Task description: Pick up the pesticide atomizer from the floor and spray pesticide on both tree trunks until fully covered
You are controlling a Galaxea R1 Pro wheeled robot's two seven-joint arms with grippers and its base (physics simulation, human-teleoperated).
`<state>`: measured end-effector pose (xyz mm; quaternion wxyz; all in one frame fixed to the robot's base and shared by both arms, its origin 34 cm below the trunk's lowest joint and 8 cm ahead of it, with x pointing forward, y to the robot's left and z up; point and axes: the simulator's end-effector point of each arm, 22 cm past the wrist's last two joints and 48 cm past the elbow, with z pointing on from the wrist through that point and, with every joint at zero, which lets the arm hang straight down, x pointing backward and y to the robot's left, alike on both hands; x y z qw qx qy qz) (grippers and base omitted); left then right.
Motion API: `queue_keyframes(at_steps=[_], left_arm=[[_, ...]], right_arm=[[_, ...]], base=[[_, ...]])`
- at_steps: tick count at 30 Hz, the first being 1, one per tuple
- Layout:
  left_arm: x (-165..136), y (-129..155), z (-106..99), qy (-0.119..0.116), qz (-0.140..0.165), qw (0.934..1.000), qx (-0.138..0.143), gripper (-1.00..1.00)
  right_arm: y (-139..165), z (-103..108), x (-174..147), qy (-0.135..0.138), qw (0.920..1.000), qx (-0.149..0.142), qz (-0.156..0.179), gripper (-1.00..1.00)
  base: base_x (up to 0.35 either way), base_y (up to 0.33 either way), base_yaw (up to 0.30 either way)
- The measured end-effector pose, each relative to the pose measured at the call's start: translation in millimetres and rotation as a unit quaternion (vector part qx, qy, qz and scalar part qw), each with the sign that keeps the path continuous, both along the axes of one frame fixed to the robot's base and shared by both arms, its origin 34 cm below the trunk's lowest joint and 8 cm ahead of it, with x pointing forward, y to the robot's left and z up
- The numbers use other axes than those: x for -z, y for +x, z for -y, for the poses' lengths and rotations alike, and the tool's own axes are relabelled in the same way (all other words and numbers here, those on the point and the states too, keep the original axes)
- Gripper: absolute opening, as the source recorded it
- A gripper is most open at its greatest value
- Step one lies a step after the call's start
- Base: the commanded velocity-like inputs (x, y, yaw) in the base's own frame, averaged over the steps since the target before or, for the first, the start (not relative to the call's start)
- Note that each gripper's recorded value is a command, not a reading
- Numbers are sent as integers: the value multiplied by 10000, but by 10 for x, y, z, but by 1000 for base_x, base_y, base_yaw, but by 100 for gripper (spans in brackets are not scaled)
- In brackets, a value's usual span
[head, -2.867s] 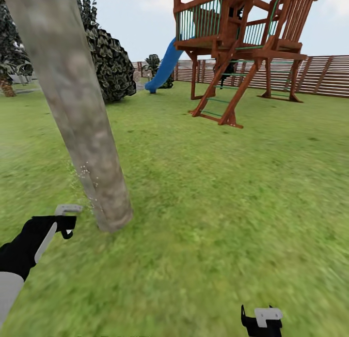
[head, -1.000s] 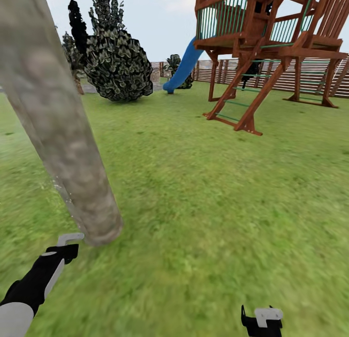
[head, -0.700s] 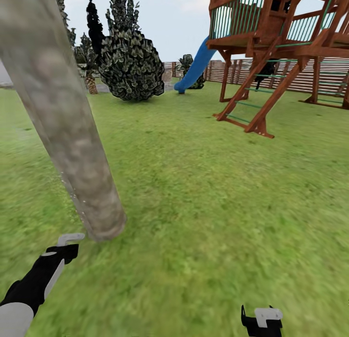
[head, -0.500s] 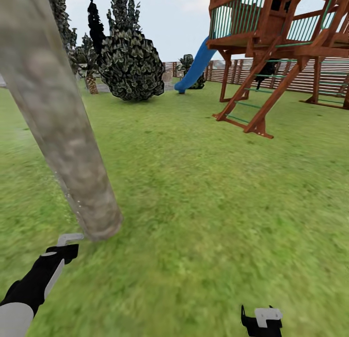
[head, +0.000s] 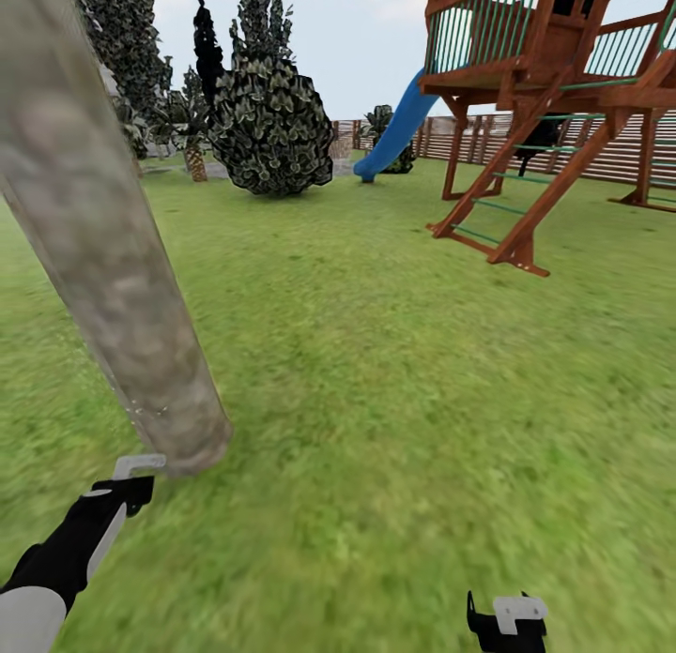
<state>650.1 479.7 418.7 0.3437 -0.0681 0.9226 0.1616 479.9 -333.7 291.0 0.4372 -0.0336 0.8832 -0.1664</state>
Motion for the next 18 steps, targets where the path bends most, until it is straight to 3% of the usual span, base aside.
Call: queue_keyframes(at_steps=[7,10,13,18], left_arm=[[30,-26,14,-22,-71,10000,-20,-100],[-3,144,283,-139,420,9990,109,-100],[293,-68,300,-237,150,9996,24,-100],[336,-102,308,-229,95,9997,31,-100]], right_arm=[[0,0,0,1,10000,0,0,100],[-1,1,0,1,10000,3,0,100],[0,0,0,1,10000,0,-1,100],[-1,5,-1,-2,10000,10,1,100]], base=[[27,-16,255],[0,0,20],[0,0,17],[146,-94,168]])
